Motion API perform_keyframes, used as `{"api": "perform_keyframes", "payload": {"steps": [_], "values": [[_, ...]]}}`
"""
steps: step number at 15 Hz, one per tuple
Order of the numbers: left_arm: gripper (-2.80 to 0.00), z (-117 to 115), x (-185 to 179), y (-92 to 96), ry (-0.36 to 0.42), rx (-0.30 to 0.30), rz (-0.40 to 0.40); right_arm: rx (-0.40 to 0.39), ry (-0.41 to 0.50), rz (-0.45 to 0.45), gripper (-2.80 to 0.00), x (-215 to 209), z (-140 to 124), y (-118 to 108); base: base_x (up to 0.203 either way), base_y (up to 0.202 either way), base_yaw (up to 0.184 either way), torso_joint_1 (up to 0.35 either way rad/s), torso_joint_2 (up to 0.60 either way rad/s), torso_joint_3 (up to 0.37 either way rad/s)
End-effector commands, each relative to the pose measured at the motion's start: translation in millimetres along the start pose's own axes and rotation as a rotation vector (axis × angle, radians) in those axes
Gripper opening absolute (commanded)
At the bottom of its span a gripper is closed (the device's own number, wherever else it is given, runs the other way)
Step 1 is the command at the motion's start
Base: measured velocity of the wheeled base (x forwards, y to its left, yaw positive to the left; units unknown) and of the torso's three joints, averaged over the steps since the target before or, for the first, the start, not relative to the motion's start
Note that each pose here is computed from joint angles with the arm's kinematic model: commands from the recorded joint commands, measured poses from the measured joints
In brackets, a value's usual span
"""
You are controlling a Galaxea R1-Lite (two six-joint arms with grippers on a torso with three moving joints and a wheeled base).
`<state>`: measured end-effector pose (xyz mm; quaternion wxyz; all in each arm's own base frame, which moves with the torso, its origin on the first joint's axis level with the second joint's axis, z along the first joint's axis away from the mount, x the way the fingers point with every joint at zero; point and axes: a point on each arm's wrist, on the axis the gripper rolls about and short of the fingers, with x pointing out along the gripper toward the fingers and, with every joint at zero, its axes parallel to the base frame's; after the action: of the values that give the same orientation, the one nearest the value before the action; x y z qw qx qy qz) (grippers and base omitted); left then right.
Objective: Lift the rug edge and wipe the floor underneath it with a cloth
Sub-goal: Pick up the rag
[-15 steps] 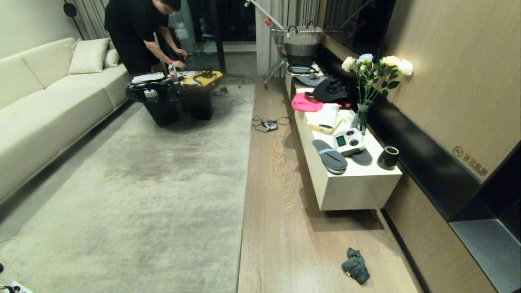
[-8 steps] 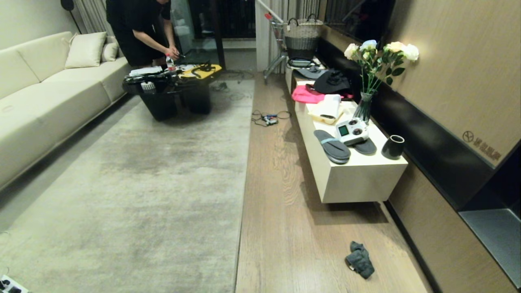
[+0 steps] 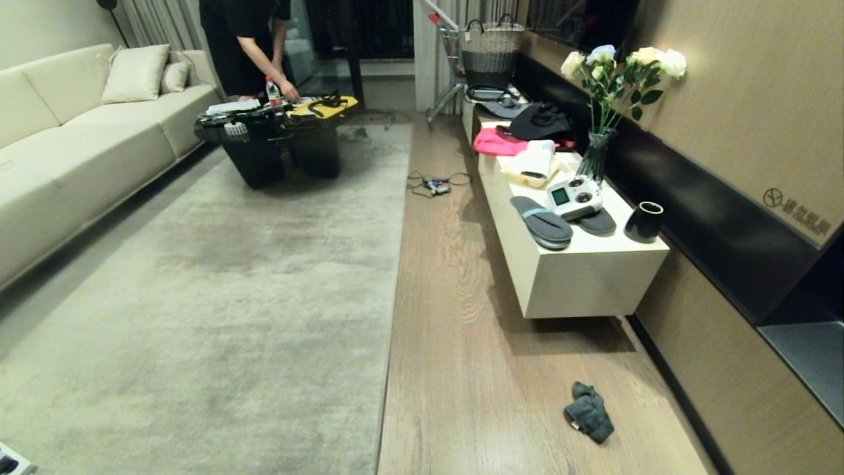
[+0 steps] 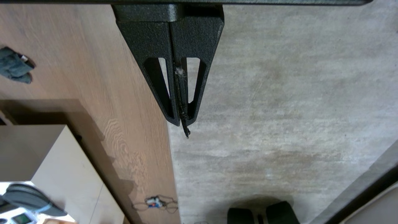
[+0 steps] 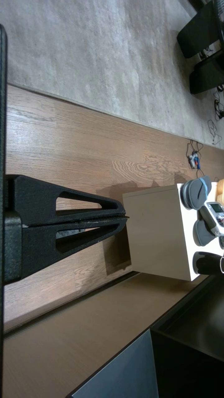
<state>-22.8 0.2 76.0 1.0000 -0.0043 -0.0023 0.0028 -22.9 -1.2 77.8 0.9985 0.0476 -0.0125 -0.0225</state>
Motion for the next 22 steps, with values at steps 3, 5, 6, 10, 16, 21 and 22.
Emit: {"api": "perform_keyframes", "payload": {"steps": [3,5,6,10,16,21,22], "values": [[-2.8,-0.2,0.1,0.0,0.003,0.0,0.001,-0.001,0.001,0.0,-2.8,0.1,0.0,0.0,0.0,0.0,0.0,0.0,0.0,0.0],[-2.8,-0.2,0.1,0.0,0.002,-0.001,0.001,-0.001,0.001,0.0,-2.8,0.1,0.0,0.0,0.0,0.0,0.0,0.0,0.0,0.0],[-2.8,-0.2,0.1,0.0,0.003,-0.001,0.001,-0.001,0.001,0.0,-2.8,0.1,0.0,0.0,0.0,0.0,0.0,0.02,0.16,0.175],[-2.8,-0.2,0.1,0.0,0.003,0.0,0.001,-0.001,0.001,0.0,-2.8,0.1,0.0,0.0,0.0,0.0,0.0,0.007,0.06,0.065],[-2.8,-0.2,0.1,0.0,0.003,-0.001,0.001,-0.001,0.001,0.0,-2.8,0.0,-0.1,0.0,0.0,0.0,0.0,0.0,0.0,0.0],[-2.8,-0.2,0.1,0.0,0.003,-0.001,0.001,-0.001,0.001,0.0,-2.8,0.0,-0.1,0.0,0.0,0.0,0.0,0.0,0.0,0.0],[-2.8,-0.2,0.1,0.0,0.003,-0.001,0.001,-0.001,0.001,0.0,-2.8,0.0,-0.1,0.0,0.0,0.0,0.0,0.0,0.0,0.0]]}}
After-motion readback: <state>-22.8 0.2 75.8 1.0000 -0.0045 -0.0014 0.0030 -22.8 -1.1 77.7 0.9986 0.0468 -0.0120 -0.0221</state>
